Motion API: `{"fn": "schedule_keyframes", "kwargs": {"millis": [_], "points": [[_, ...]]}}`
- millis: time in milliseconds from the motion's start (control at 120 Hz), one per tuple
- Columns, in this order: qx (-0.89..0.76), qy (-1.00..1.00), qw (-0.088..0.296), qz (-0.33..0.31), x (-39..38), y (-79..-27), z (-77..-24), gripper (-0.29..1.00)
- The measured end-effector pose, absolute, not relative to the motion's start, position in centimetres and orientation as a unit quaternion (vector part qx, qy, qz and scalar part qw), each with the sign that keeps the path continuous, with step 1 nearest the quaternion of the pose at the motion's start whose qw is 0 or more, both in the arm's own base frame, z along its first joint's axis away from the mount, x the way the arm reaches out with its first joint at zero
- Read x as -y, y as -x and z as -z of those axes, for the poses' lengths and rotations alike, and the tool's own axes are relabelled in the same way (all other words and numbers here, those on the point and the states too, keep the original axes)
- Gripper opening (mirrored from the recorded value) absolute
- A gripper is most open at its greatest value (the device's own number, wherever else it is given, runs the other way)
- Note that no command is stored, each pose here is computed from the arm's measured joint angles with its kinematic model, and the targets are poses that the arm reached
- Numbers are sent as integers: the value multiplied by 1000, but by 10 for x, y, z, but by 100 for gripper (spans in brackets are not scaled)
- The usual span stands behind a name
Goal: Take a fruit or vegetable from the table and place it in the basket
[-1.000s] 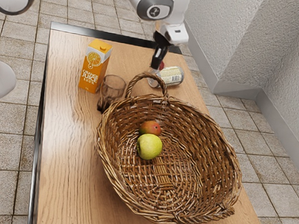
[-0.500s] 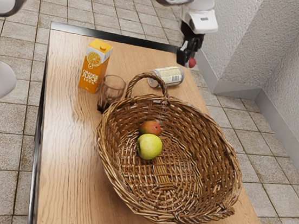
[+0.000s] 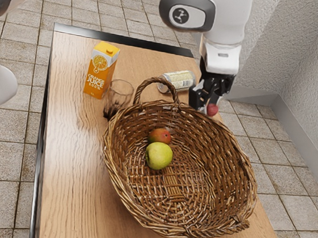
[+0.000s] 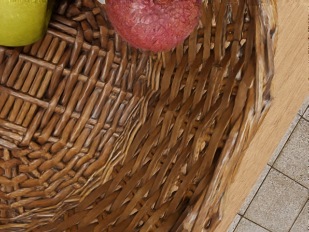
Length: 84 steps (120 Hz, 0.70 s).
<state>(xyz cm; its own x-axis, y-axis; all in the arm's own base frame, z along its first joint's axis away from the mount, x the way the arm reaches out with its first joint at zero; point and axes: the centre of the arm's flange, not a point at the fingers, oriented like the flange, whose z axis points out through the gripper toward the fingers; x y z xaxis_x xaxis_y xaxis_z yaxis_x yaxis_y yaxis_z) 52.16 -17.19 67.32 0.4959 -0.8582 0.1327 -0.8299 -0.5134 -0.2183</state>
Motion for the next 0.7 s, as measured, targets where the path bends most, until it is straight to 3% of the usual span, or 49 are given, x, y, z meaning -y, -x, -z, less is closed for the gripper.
{"fn": "schedule_keyframes", "kwargs": {"millis": [217, 317, 408, 592, 700], "points": [[-474, 872, 63, 110, 163, -524, -673, 16], [-484, 866, 76, 103, 175, -519, -674, 42], [-490, 862, 82, 98, 183, -516, -673, 55], [-477, 870, 89, 87, 168, -520, -670, 66], [-415, 903, 88, 70, 83, -536, -671, 68]]}}
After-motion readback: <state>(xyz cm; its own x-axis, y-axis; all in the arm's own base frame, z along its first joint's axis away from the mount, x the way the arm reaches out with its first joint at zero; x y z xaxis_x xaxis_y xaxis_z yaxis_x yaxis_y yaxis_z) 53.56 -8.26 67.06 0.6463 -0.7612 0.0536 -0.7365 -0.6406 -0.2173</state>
